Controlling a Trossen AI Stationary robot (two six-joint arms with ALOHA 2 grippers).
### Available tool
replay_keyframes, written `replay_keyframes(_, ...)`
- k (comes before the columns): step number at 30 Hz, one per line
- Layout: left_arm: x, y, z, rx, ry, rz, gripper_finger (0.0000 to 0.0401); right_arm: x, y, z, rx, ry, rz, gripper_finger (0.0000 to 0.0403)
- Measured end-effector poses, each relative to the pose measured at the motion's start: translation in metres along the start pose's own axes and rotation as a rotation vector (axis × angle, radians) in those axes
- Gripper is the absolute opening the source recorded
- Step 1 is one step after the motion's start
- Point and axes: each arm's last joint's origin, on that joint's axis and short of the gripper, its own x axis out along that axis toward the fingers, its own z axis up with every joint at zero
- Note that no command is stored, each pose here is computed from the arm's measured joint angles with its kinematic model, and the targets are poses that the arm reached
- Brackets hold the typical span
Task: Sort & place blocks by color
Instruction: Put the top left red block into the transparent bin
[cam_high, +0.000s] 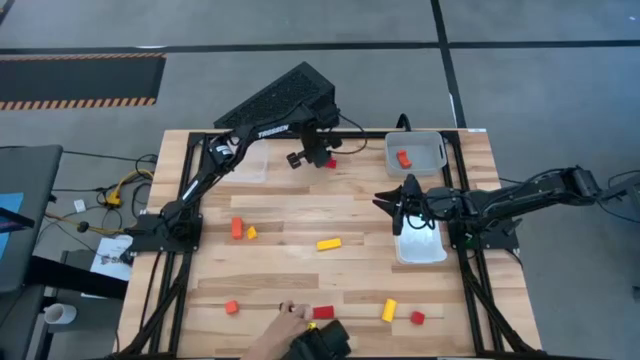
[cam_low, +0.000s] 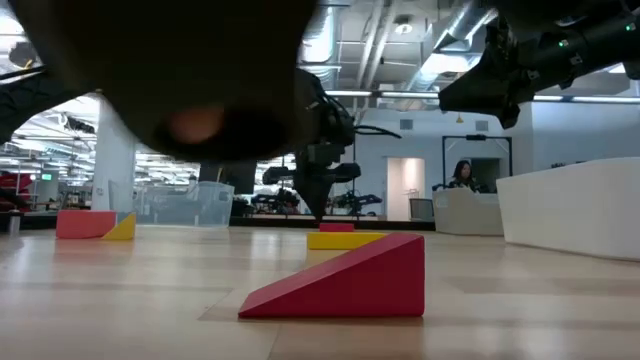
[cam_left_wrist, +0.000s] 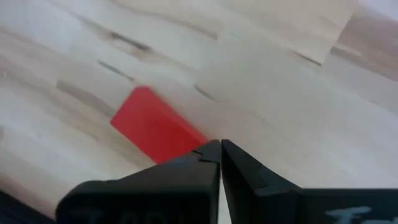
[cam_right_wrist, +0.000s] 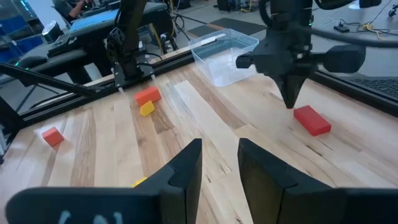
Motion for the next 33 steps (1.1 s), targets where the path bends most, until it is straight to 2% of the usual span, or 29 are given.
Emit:
replay_keyframes(6,0.004,-0.006,-0.012,-0.053,0.05,-0.063,0.0,0.0,0.0,0.001,0.004,-0.007,0.003,0.0127)
replay_keyframes(9,-0.008,0.001,-0.008,-0.059,0.005,-0.008,0.0,0.0,0.0,0.001,0.003,-0.008,0.002,0.0127)
replay_keyframes(13,-0.032,0.014,0.001,-0.17,-0.131,0.097,0.0,0.0,-0.001,0.001,0.004,-0.01,-0.004,0.0127)
replay_keyframes(15,-0.041,0.021,0.005,-0.295,-0.226,0.153,0.0,0.0,-0.001,0.001,0.003,-0.008,-0.006,0.0127)
replay_keyframes(17,-0.048,0.029,0.008,-0.474,-0.298,0.199,0.0,0.0,-0.001,0.001,0.003,-0.008,-0.006,0.0127)
replay_keyframes(20,-0.052,0.044,0.011,-0.774,-0.317,0.318,0.0,0.0,-0.001,0.001,0.003,-0.007,-0.006,0.0127)
replay_keyframes(22,-0.049,0.049,0.014,-0.857,-0.243,0.391,0.0,0.0,-0.001,0.001,0.003,-0.007,-0.005,0.0127)
replay_keyframes(25,-0.03,0.052,0.022,-0.897,-0.178,0.395,0.0,0.0,-0.001,0.001,0.002,-0.007,-0.004,0.0127)
replay_keyframes(28,-0.01,0.054,0.027,-1.053,-0.183,0.367,0.0,0.0,0.0,0.001,0.004,-0.009,0.0,0.0127)
replay_keyframes(30,-0.008,0.052,0.027,-1.194,-0.194,0.339,0.0,0.0,0.0,0.001,0.005,-0.01,0.004,0.0127)
replay_keyframes(33,-0.01,0.053,0.018,-1.349,-0.225,0.356,0.0,0.0,0.0,0.002,0.008,-0.015,0.011,0.0127)
